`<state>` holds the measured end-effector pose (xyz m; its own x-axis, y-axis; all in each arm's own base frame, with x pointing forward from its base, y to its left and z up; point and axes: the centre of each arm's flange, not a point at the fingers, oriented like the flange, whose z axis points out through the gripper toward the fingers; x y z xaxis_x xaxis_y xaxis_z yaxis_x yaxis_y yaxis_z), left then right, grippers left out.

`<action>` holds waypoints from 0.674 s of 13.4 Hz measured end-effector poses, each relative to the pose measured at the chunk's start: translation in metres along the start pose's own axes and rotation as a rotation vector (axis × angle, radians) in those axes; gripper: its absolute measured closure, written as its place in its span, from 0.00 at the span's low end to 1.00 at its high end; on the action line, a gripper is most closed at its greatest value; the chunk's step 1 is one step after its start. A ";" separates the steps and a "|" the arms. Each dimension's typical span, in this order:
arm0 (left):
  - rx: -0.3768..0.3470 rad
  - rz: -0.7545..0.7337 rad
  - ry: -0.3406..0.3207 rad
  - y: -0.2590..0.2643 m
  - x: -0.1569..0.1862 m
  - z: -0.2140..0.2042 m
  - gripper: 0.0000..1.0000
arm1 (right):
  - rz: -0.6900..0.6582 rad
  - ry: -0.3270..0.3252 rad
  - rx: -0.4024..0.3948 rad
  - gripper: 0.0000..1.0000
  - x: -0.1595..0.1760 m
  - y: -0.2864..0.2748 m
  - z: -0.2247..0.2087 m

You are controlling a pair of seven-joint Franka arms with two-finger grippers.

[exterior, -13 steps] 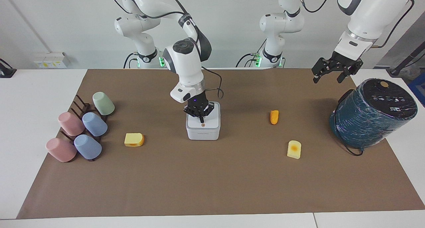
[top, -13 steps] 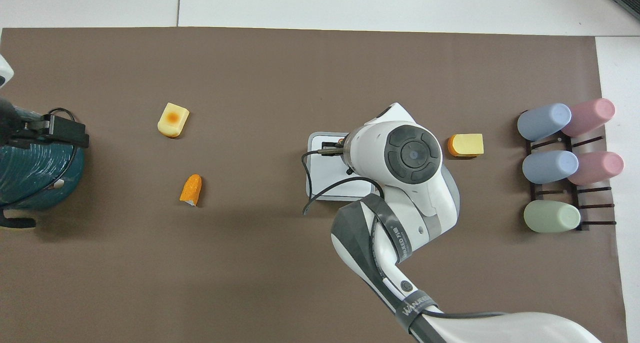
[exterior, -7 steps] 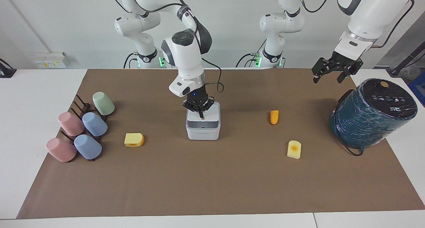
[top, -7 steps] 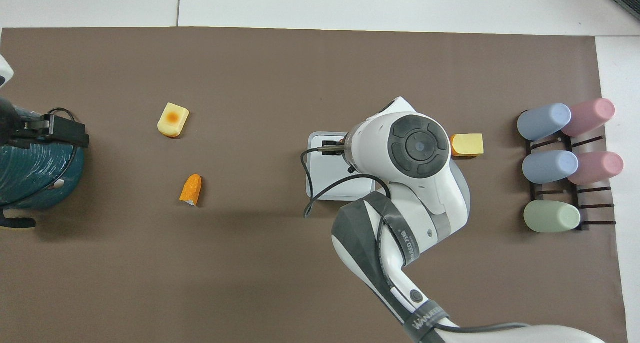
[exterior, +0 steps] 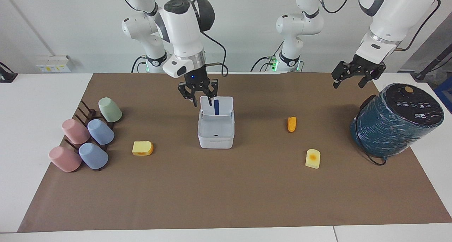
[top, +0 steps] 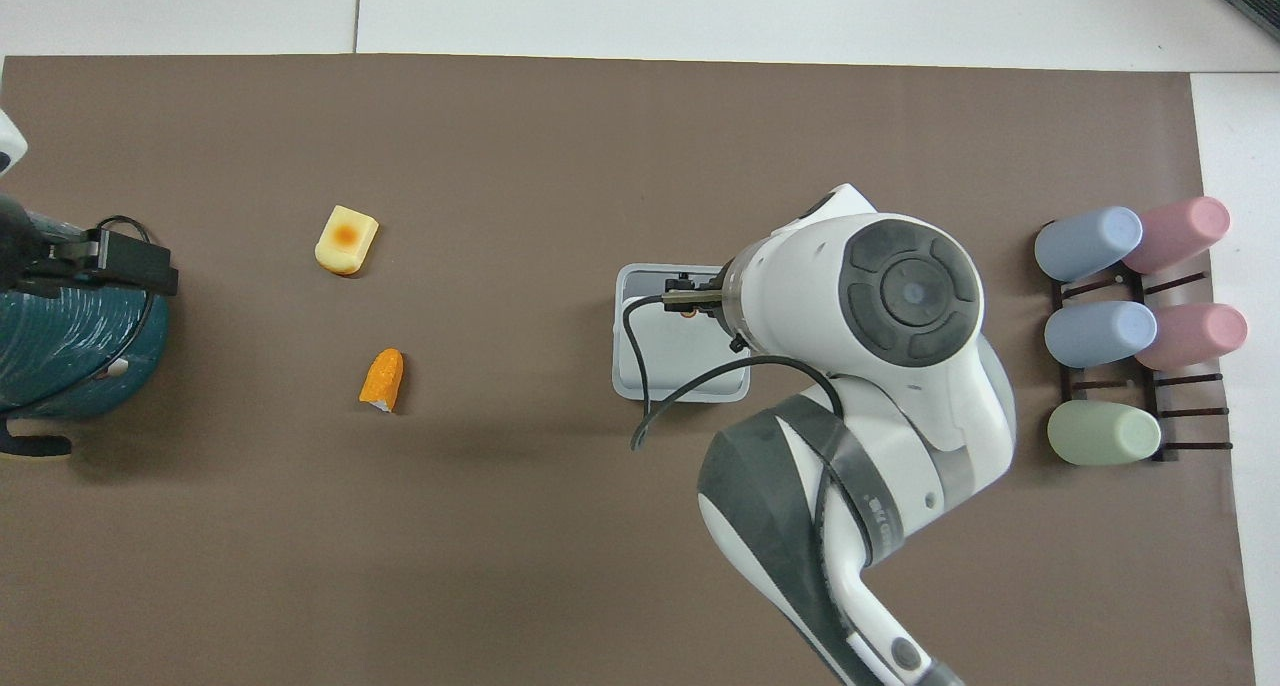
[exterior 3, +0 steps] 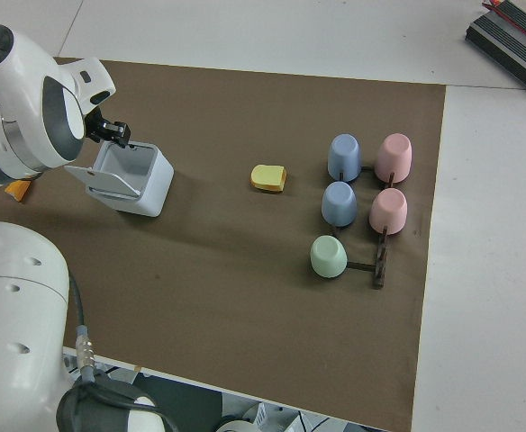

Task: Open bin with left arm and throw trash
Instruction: 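Carry the lid away with the right gripper and withdraw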

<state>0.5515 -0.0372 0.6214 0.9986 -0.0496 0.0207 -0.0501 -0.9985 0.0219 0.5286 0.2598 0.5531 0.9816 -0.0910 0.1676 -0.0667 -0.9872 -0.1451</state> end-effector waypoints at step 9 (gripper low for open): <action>0.000 0.000 0.000 0.000 0.000 0.000 0.00 | 0.049 0.008 -0.046 0.00 0.031 0.097 -0.033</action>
<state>0.5515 -0.0375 0.6214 0.9985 -0.0500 0.0208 -0.0505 -0.9985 0.0219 0.5469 0.1568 0.5762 0.9755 -0.1400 0.1696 -0.1228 -0.9865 -0.1082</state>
